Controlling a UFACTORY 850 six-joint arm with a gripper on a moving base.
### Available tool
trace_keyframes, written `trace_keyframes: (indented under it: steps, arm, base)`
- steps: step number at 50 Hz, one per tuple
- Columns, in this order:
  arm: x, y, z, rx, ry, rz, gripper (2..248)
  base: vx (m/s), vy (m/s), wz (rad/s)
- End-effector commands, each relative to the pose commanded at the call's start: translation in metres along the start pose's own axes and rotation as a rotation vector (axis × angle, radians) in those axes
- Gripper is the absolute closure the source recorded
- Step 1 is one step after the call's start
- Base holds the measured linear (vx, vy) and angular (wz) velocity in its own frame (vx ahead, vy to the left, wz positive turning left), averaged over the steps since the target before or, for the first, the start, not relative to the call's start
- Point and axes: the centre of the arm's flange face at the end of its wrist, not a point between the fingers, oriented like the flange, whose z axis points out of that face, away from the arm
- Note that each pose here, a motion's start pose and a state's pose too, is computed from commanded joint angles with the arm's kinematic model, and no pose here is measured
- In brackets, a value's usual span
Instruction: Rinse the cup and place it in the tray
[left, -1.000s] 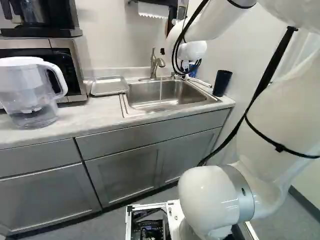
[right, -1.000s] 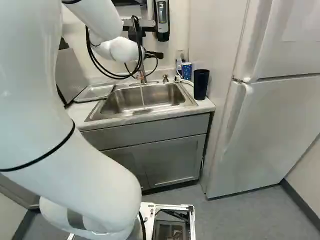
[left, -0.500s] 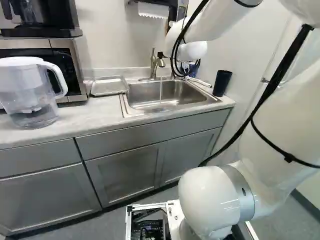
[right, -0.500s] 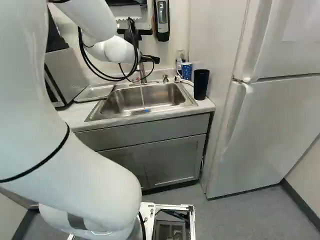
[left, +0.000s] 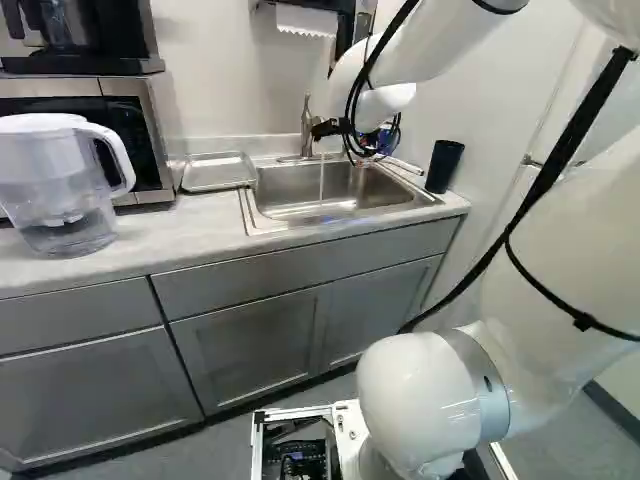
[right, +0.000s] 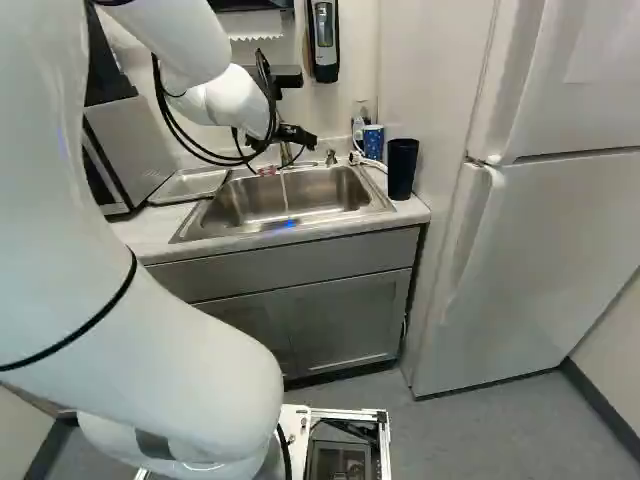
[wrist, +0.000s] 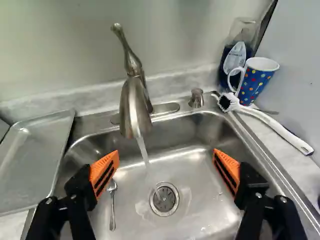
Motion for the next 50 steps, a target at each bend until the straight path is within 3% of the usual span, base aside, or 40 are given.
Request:
trace_keyframes:
  steps: [25, 33, 50]
  arm:
    - [-0.023, 0.003, -0.003, -0.014, -0.258, -0.137, 3]
    - [-0.03, 0.004, -0.005, -0.022, -0.339, -0.153, 3]
    - [-0.03, 0.004, -0.005, -0.022, -0.339, -0.153, 3]
  base:
    - [0.0, 0.0, 0.0]
    - [0.0, 0.0, 0.0]
    - [0.0, 0.0, 0.0]
